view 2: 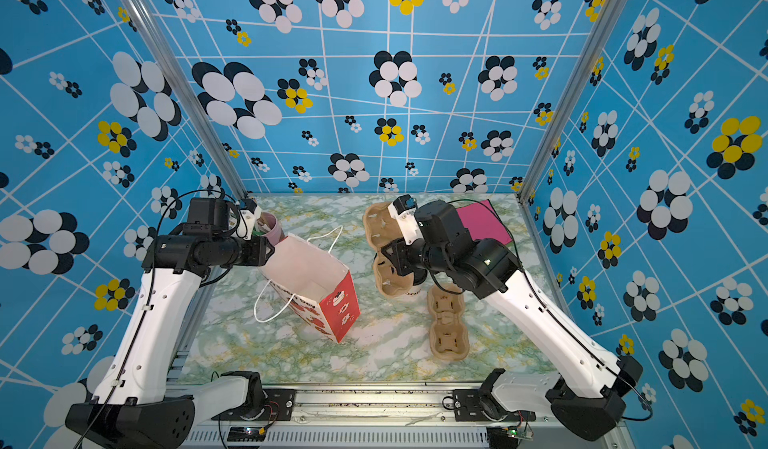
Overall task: Pack the takeout coffee
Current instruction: 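Lift the pulp carrier with the lidded cup using the right gripper toward the bag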
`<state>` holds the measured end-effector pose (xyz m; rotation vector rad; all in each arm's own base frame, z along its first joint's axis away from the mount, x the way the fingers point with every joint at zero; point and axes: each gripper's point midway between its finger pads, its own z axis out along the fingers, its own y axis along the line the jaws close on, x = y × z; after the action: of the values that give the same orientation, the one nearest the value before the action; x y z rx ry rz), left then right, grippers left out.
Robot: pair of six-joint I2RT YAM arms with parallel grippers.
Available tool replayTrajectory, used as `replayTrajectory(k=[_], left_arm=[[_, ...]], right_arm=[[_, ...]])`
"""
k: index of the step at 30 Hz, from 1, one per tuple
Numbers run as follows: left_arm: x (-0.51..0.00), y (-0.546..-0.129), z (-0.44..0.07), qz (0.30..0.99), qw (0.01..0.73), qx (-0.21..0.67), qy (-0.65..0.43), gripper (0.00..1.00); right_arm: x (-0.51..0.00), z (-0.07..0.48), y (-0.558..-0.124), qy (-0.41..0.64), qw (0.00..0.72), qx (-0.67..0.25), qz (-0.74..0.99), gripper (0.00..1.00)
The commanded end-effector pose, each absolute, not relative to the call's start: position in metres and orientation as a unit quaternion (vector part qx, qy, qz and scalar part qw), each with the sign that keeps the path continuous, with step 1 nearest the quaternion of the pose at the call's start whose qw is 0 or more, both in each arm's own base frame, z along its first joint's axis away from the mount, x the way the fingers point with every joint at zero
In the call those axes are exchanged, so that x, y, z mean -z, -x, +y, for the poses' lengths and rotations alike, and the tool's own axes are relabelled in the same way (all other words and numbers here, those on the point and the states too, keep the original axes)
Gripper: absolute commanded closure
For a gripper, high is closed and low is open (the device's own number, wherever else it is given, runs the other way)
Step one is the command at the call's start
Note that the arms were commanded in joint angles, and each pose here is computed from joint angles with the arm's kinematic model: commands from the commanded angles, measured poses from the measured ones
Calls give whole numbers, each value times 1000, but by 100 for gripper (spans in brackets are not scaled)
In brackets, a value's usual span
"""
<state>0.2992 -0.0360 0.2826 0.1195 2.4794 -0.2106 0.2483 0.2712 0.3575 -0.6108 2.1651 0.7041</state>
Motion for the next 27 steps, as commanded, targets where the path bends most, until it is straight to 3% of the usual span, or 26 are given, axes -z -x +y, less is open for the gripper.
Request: replayTrajectory(k=[1, 11, 22, 27], left_arm=[[-276, -304, -35, 945, 314, 80, -52, 60], [-264, -299, -38, 948, 300, 92, -50, 74], [-268, -291, -53, 943, 300, 138, -51, 100], [-274, -284, -64, 935, 305, 176, -44, 100]], right_arm=[[-386, 291, -248, 267, 409, -299, 820, 75], [-412, 343, -246, 316, 424, -318, 787, 79], [-416, 396, -242, 353, 424, -336, 764, 79], [-414, 403, -237, 360, 421, -339, 761, 79]])
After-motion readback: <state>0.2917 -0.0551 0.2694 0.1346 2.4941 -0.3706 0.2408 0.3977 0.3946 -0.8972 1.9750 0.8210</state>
